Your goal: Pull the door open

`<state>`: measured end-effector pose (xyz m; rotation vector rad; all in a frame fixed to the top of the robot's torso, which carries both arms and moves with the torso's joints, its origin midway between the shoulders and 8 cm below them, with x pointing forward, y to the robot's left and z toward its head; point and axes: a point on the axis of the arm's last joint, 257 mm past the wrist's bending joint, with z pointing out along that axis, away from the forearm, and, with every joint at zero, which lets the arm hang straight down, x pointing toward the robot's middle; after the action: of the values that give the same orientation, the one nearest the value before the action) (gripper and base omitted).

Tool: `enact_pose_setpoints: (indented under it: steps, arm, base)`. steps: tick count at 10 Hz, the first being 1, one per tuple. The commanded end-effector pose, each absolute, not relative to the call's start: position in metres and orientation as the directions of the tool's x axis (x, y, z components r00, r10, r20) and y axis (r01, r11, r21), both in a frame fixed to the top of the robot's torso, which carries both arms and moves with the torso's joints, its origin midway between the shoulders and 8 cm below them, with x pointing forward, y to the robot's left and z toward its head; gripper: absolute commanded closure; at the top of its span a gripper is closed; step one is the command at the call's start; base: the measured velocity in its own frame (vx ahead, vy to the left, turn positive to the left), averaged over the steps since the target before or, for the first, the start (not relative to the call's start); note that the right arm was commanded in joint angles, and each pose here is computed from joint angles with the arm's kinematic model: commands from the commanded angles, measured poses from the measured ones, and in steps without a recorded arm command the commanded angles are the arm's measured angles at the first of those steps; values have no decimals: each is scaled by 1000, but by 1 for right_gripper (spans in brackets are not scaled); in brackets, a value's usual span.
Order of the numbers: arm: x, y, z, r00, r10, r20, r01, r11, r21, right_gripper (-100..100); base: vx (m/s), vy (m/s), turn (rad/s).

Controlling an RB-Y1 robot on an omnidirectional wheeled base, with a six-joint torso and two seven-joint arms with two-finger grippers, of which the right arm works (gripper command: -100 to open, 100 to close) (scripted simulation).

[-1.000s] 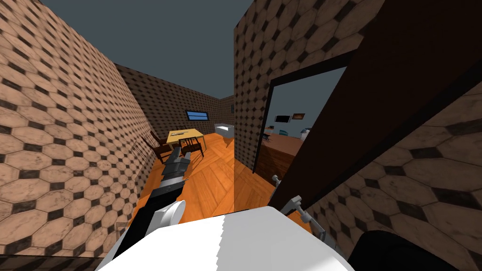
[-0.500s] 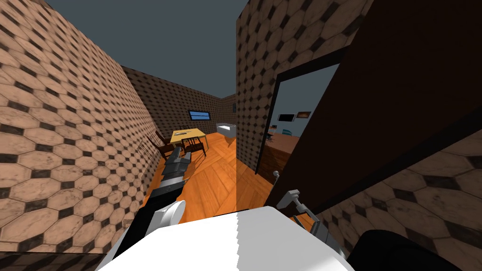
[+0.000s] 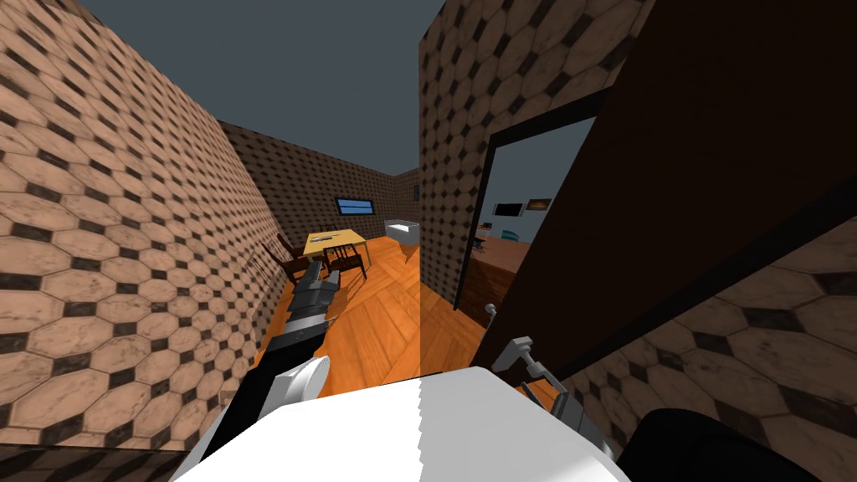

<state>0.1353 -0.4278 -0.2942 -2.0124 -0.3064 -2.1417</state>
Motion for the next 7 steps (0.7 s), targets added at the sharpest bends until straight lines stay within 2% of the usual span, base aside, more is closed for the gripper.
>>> enact_pose_setpoints:
  steps: [1,2,3,7]
  arm:
    - [124,-406,-306,-39,-36,999,304,-953,-23,100]
    - [124,-406,-306,-39,-36,999,304,-953,-23,100]
    - [127,-438,-297,-47,-1,999,249,-968,11,100]
    - [107,-464,-303,-21,-7,1000,174,-985,-4,100]
  base:
    - [6,2,12]
    - [1,-11,-6]
    - [-39,-32,166]
    - [-83,9,163]
